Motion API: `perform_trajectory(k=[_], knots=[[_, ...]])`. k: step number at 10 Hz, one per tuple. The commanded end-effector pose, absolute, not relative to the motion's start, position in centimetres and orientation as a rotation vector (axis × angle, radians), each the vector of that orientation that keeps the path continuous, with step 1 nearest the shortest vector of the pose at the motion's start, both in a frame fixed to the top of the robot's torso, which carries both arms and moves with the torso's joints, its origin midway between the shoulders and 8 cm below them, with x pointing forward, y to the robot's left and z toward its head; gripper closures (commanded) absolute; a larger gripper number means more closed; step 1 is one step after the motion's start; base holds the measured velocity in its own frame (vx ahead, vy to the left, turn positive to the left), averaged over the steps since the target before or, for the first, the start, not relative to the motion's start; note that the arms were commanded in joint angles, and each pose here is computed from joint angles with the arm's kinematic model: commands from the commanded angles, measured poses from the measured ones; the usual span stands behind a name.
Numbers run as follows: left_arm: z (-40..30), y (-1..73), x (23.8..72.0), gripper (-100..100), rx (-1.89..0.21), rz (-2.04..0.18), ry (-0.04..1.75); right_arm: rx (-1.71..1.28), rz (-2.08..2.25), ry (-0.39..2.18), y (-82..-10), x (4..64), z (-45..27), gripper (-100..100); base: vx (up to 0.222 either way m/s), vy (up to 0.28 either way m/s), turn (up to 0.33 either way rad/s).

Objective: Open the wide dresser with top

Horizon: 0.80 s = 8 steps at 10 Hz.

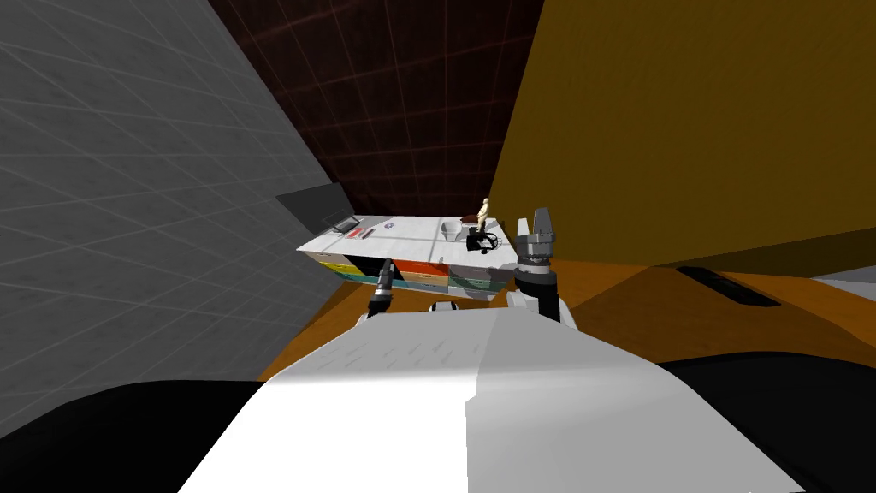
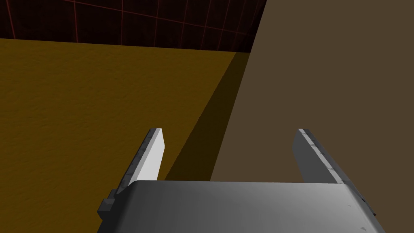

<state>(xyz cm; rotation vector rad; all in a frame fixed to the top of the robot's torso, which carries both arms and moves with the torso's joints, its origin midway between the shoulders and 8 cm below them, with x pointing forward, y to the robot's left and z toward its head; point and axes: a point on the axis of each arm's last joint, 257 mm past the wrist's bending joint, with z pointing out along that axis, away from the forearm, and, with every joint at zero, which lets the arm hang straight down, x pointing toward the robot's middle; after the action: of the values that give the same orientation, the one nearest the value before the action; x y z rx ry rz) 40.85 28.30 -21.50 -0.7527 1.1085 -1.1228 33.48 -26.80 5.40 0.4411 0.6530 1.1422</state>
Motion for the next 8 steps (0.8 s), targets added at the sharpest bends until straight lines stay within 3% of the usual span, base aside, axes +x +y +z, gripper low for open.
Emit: perform_trajectory(k=[1,8], knots=[[-23.5,28.0,41.0,-100,-0.754,-1.116,1.133,0.441,1.142,0.653,-26.8,33.5,5.4,0,0.089,-0.012,-0.04],[-29.2,28.0,40.4,-100,-0.808,-1.086,1.208,0.441,1.142,0.653,-26.8,33.5,5.4,0,0.052,-0.004,-0.02]])
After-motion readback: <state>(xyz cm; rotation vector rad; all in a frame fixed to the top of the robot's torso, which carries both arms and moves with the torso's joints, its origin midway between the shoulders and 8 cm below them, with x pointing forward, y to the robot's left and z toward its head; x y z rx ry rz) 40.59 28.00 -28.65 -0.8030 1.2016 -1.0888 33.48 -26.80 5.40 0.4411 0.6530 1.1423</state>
